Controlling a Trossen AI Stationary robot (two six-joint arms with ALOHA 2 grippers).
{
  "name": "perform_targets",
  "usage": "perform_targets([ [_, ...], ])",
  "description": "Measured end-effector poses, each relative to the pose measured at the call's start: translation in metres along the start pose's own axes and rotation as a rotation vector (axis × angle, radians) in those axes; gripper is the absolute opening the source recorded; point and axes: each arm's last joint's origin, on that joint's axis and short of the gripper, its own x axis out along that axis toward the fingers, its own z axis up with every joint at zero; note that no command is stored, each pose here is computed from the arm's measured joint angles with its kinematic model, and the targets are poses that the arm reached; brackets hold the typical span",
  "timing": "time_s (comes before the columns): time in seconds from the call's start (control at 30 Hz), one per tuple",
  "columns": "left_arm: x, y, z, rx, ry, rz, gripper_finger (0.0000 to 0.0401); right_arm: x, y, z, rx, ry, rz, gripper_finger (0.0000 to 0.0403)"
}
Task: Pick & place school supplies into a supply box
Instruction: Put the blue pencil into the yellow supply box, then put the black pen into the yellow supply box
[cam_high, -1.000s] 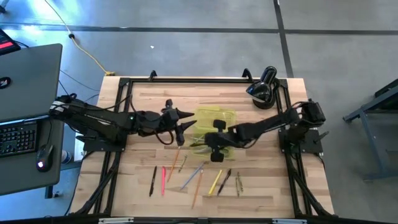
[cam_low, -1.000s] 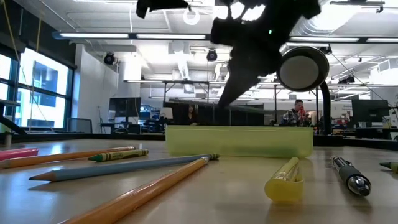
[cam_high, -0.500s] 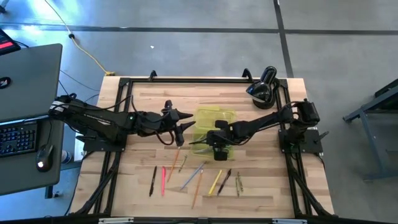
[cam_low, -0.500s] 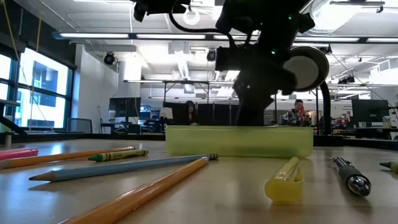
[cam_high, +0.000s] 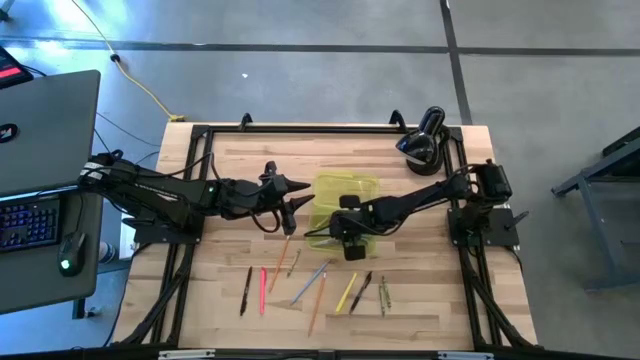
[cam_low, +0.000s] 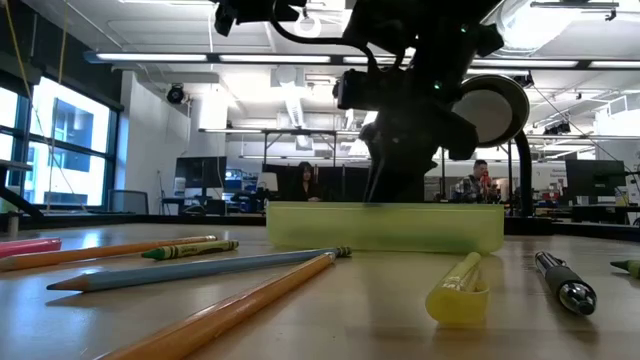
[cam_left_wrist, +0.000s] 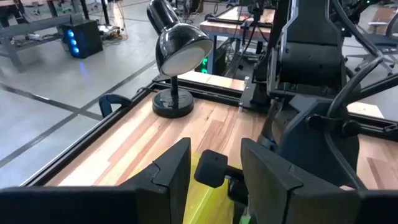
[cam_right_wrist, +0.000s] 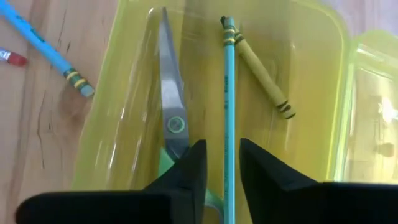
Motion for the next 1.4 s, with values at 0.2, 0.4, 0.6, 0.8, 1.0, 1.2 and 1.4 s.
perform_targets([
  [0.2,0.0000,0.0001,-0.0001,0.000,0.001,-0.001,0.0172,-0.0003,-0.0019,0.0007,0.011,-0.007,-0.063,0.0107],
  [0.4,0.0001,0.0000,-0.0002,0.001,0.002,-0.001,0.0172,-0.0008,-0.0016,0.0017,0.013,-0.017,-0.052,0.0107],
  [0.6,0.0001,0.0000,-0.0004,0.000,0.004,-0.001,0.0172,-0.0009,-0.0017,0.0026,0.015,-0.026,-0.053,0.0107],
  [0.8,0.0001,0.0000,-0.0004,-0.003,0.003,-0.001,0.0172,-0.0012,-0.0018,0.0028,0.016,-0.028,-0.055,0.0108],
  [1.0,0.0001,0.0001,0.0000,0.000,-0.001,0.003,0.0172,-0.0013,-0.0018,0.0029,0.016,-0.030,-0.055,0.0108],
  [1.2,0.0001,0.0001,0.0000,0.000,-0.001,0.003,0.0172,-0.0013,-0.0018,0.0030,0.016,-0.030,-0.055,0.0108],
  [1.4,0.0001,0.0001,0.0000,0.000,-0.001,0.004,0.0172,-0.0013,-0.0018,0.0030,0.016,-0.030,-0.055,0.0108],
])
